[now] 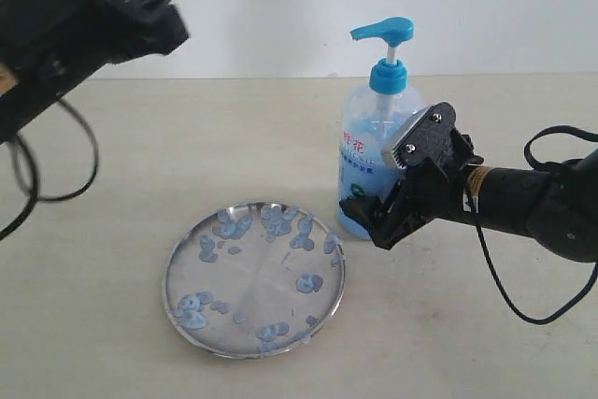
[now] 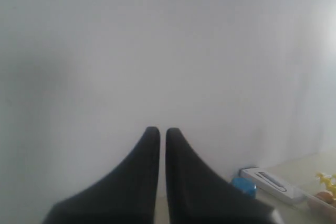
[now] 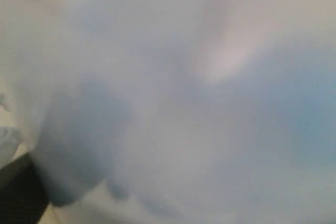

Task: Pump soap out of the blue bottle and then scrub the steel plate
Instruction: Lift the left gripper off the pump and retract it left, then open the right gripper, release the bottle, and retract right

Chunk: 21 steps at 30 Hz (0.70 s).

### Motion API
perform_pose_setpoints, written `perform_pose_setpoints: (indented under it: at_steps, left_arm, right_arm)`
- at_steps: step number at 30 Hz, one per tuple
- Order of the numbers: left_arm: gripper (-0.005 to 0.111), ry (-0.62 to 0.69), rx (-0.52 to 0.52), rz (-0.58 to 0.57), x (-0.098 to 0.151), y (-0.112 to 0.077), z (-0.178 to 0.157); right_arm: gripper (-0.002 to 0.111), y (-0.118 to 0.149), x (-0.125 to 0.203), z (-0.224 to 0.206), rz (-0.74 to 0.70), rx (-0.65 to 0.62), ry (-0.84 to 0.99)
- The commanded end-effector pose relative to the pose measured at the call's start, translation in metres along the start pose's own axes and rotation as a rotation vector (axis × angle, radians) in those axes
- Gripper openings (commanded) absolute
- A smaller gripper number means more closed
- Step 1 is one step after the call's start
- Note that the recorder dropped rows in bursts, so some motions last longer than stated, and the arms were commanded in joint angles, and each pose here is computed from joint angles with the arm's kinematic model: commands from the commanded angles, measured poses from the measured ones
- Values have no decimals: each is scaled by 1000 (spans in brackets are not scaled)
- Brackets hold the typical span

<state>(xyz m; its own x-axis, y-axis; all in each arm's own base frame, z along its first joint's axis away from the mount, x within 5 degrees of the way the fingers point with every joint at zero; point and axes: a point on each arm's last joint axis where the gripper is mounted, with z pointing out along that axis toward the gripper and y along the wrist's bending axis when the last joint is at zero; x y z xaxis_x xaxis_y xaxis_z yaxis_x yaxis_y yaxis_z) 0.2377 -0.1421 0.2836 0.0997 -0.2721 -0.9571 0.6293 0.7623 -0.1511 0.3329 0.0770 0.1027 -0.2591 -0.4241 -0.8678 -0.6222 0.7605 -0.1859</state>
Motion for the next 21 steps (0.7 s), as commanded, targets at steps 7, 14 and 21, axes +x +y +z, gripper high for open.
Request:
perform_pose_setpoints:
  at_steps: [7, 14, 21]
  left_arm:
    - [4, 68, -70, 115, -12, -12, -95]
    - [4, 116, -107, 180, -30, -19, -131]
    - [4, 44, -155, 116, -55, -26, -176]
  right_arm:
    - [104, -5, 12, 0, 130, 74, 73]
    - [104, -14, -17, -22, 106, 130, 85]
    - [100, -26, -47, -87, 276, 326, 364]
